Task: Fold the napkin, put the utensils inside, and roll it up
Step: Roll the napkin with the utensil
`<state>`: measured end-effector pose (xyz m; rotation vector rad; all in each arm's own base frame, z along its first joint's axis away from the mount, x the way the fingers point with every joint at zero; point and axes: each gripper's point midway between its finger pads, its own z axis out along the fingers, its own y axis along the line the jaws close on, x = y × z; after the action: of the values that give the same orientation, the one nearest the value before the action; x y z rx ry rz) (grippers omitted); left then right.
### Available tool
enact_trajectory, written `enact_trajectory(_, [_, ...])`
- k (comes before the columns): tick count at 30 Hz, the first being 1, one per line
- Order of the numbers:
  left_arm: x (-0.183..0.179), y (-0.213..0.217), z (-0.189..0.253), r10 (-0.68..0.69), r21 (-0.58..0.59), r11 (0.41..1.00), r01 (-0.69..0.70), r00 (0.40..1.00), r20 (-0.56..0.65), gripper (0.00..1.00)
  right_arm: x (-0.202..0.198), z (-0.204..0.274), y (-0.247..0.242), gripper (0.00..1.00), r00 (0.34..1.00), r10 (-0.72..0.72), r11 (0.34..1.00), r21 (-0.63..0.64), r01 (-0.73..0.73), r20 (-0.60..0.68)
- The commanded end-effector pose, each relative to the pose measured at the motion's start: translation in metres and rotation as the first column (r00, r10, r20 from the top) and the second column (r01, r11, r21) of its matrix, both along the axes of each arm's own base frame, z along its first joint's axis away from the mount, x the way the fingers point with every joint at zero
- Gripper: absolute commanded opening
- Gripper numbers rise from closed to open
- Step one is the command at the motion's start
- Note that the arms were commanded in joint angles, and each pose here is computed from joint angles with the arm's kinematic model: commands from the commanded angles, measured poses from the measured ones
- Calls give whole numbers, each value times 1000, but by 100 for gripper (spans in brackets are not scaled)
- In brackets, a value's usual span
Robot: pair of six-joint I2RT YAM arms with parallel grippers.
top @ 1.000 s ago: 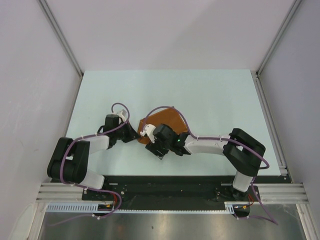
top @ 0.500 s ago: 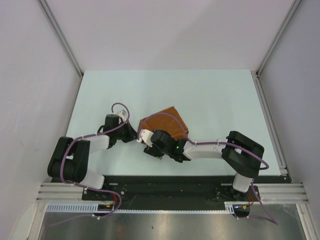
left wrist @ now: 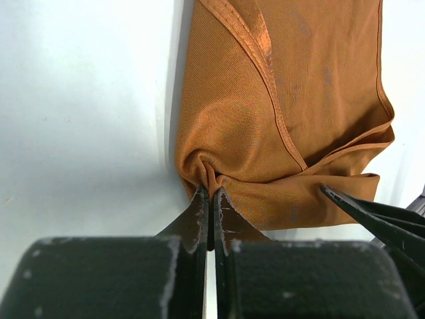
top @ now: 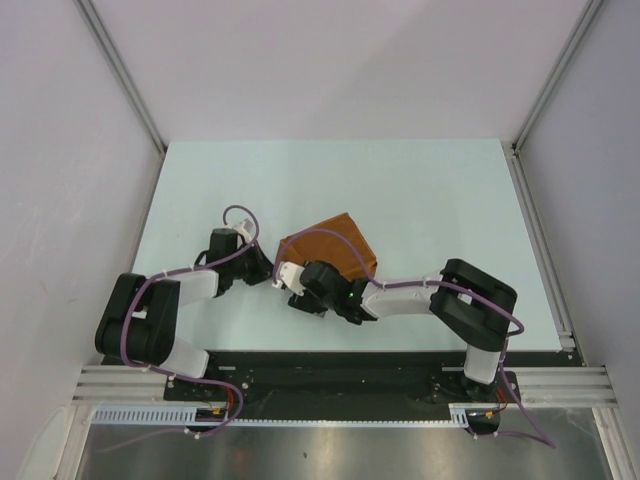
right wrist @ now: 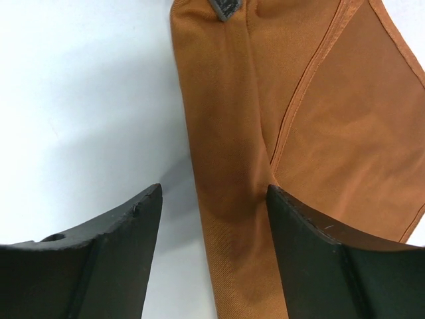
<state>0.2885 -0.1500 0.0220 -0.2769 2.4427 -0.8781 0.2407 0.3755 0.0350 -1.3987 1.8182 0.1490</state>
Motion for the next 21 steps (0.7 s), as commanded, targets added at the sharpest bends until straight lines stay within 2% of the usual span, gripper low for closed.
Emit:
enact_trajectory(1, [11, -4, 12, -8, -25, 1000, 9, 999, 33, 0, 12, -6, 0, 65, 1000, -7, 1000, -3, 7, -23])
enact_trajectory(4, [12, -5, 13, -11, -27, 1000, 12, 999, 35, 0, 13, -7, 0, 52, 998, 2, 1000, -4, -2, -55])
enact_trajectory(6, [13, -5, 13, -11, -27, 1000, 12, 999, 37, 0, 12, -11, -1, 49, 996, 6, 1000, -12, -7, -89])
enact_trajectory(9, [13, -6, 14, -17, -30, 999, 18, 999, 37, 0, 9, -15, -1, 36, 990, 16, 1000, -24, -20, -141])
enact_trajectory(11, [14, -7, 16, -23, -39, 999, 25, 999, 44, 0, 4, -19, -2, 31, 981, 28, 999, -27, -34, -190])
enact_trajectory(12, [14, -8, 17, -26, -42, 999, 28, 999, 48, 0, 3, -17, 1, 25, 977, 30, 999, -15, -34, -210])
enact_trajectory(14, [17, -10, 24, -30, -56, 998, 34, 997, 70, 11, -1, -21, 0, 17, 959, 42, 999, -6, -46, -279])
enact_trajectory(15, [18, -11, 28, -30, -59, 998, 35, 996, 80, 17, 1, -16, 3, 10, 954, 43, 999, 10, -42, -297])
enact_trajectory(16, [20, -11, 31, -28, -63, 997, 33, 996, 87, 30, -2, -19, 0, 6, 942, 32, 999, 8, -31, -335])
enact_trajectory(18, [24, -10, 42, -20, -57, 998, 27, 993, 116, 44, -1, -16, -1, 2, 914, 42, 999, 47, -25, -404])
enact_trajectory(19, [25, -8, 45, -15, -49, 999, 22, 992, 127, 55, -6, -12, 3, 1, 887, 58, 997, 76, -26, -458])
enact_trajectory(21, [28, -2, 53, 11, -27, 1000, -7, 988, 151, 63, 2, -10, -2, 0, 855, 44, 995, 99, 8, -517])
